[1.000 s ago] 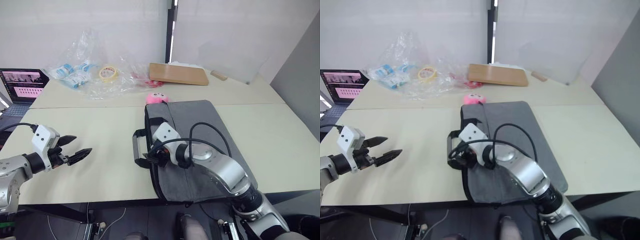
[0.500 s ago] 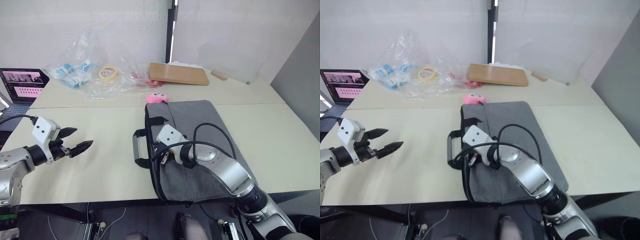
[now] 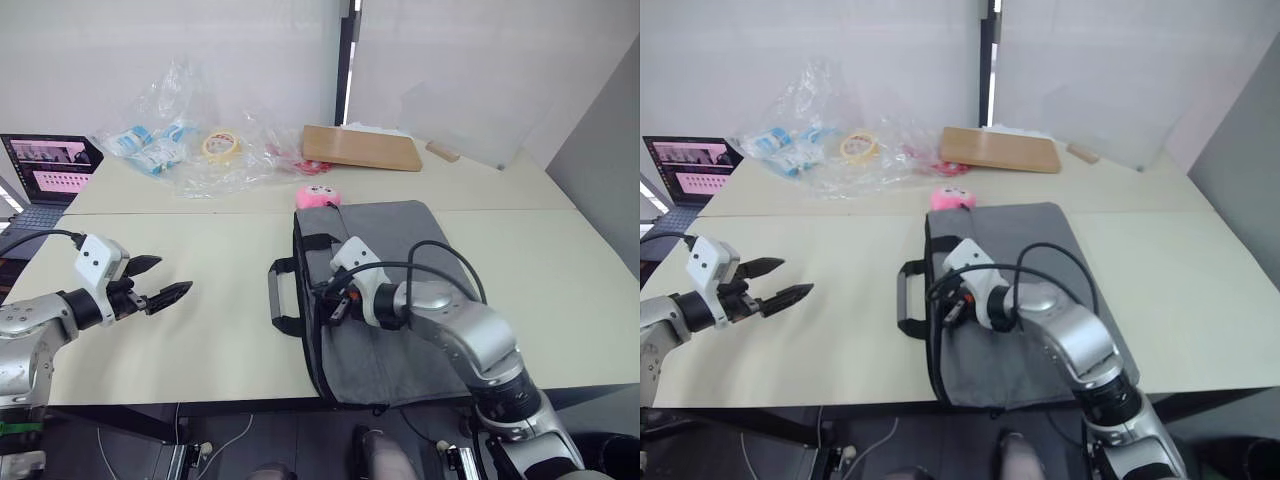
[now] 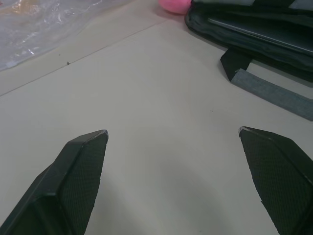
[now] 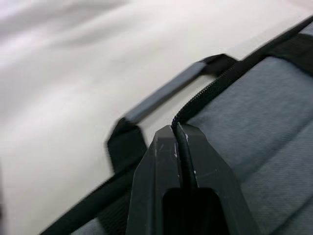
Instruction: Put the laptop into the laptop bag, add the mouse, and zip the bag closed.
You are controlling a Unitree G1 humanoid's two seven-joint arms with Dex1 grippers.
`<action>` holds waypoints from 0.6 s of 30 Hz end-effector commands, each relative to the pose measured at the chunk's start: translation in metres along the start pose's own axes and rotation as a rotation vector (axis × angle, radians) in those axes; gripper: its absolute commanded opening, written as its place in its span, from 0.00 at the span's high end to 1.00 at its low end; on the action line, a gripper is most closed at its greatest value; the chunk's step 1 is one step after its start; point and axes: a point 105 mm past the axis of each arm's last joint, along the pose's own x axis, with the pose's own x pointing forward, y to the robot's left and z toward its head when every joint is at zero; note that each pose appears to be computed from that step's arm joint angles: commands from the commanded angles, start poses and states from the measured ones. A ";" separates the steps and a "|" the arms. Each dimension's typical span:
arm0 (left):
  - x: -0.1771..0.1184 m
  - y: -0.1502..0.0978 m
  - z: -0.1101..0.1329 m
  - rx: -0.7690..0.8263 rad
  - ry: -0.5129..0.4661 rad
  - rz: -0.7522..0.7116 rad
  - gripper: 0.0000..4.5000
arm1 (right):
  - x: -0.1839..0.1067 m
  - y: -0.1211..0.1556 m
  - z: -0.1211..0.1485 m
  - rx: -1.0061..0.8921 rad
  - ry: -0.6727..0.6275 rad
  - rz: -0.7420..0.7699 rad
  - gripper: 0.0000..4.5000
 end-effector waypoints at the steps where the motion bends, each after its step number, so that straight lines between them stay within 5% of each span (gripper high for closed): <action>1: 0.015 -0.012 0.009 0.021 -0.004 -0.064 0.00 | -0.018 0.033 0.014 -0.004 -0.004 0.305 0.99; 9: 0.052 -0.023 0.044 -0.142 -0.108 -0.150 0.00 | -0.035 0.045 0.007 -0.017 0.070 0.488 0.99; 16: 0.098 -0.031 0.062 -0.257 -0.135 -0.228 0.00 | -0.023 0.037 0.006 -0.089 0.024 0.416 0.99; 18: 0.107 -0.032 0.059 -0.245 -0.124 -0.233 0.00 | -0.020 0.038 0.007 -0.096 0.007 0.408 0.86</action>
